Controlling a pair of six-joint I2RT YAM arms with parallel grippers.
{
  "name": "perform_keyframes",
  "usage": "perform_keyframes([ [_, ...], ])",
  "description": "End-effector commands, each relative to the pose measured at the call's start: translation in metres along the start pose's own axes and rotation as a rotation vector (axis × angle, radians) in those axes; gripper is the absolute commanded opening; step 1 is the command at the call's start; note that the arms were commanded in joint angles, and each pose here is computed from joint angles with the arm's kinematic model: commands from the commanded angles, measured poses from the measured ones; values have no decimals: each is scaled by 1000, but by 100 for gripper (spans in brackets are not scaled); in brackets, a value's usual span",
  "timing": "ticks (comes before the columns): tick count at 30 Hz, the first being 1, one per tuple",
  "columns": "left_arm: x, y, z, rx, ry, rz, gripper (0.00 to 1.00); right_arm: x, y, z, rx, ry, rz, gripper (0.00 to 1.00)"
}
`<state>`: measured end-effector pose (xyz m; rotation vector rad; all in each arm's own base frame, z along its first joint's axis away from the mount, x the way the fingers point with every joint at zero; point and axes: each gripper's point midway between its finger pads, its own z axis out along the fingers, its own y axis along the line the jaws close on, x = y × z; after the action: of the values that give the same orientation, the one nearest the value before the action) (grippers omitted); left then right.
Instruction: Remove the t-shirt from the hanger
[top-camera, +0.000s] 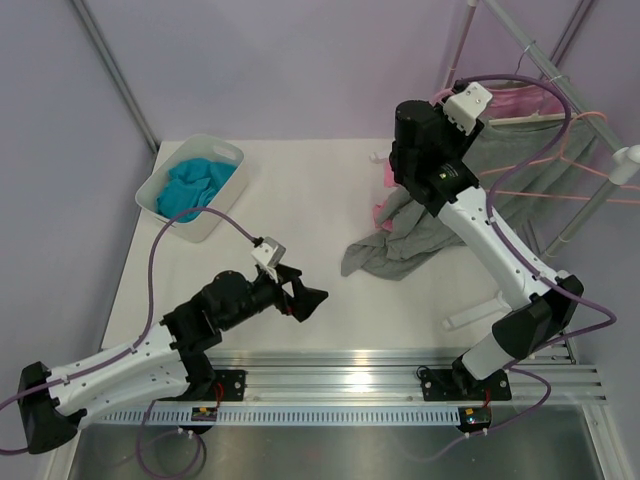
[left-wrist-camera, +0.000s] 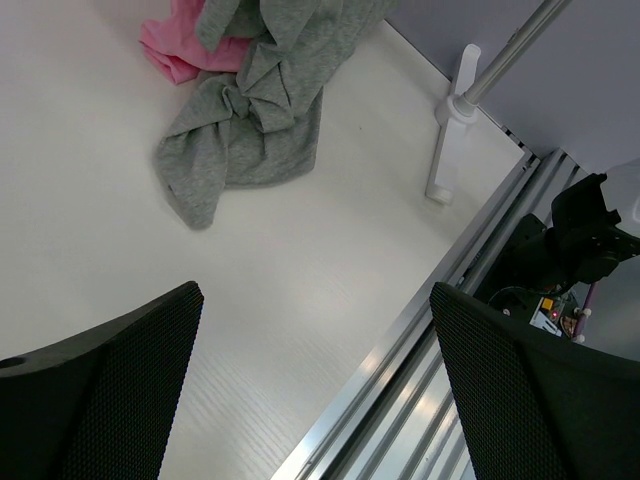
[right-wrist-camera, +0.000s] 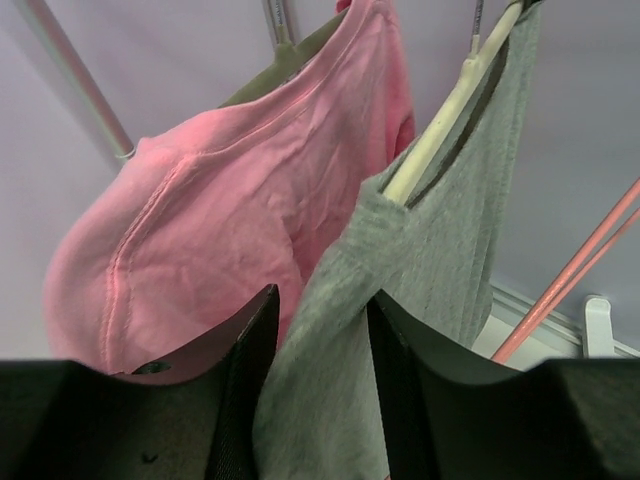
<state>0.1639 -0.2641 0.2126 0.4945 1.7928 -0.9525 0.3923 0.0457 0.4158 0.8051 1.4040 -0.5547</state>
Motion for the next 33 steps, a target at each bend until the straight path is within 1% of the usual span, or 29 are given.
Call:
perform_keyframes([
  [1,-4,1,-1,-5,-36,6,99,-13,-16,6,94,-32,25,45],
  [2,-4,1,-1,-5,-36,6,99,-13,-16,8,95,-32,25,40],
  [3,-4,1,-1,-3,-37,6,99,-13,-16,8,98,-33,21,33],
  [4,-3,1,-1,-4,-34,5,99,-14,-15,9,100,-34,19,22],
  [7,-4,1,-2,-2,-38,4,99,-16,-13,9,102,-37,7,7],
  [10,-3,3,-2,-11,-37,6,99,-17,-12,11,104,-38,5,0],
  [14,-3,4,-1,-17,-38,6,99,-23,-14,10,120,-42,-3,0],
  [15,-3,4,-1,-17,-40,6,99,-26,-18,9,130,-40,-50,0],
  [16,-3,4,0,-14,-37,8,99,-33,-18,10,134,-45,-3,0],
  [19,-3,3,1,-11,-34,8,99,-49,-22,8,130,-49,26,0],
  [24,-2,5,1,-22,-35,11,99,-67,-26,7,133,-51,28,0],
  [33,-1,5,5,-21,-28,12,99,-63,-34,-7,129,-31,-3,0],
])
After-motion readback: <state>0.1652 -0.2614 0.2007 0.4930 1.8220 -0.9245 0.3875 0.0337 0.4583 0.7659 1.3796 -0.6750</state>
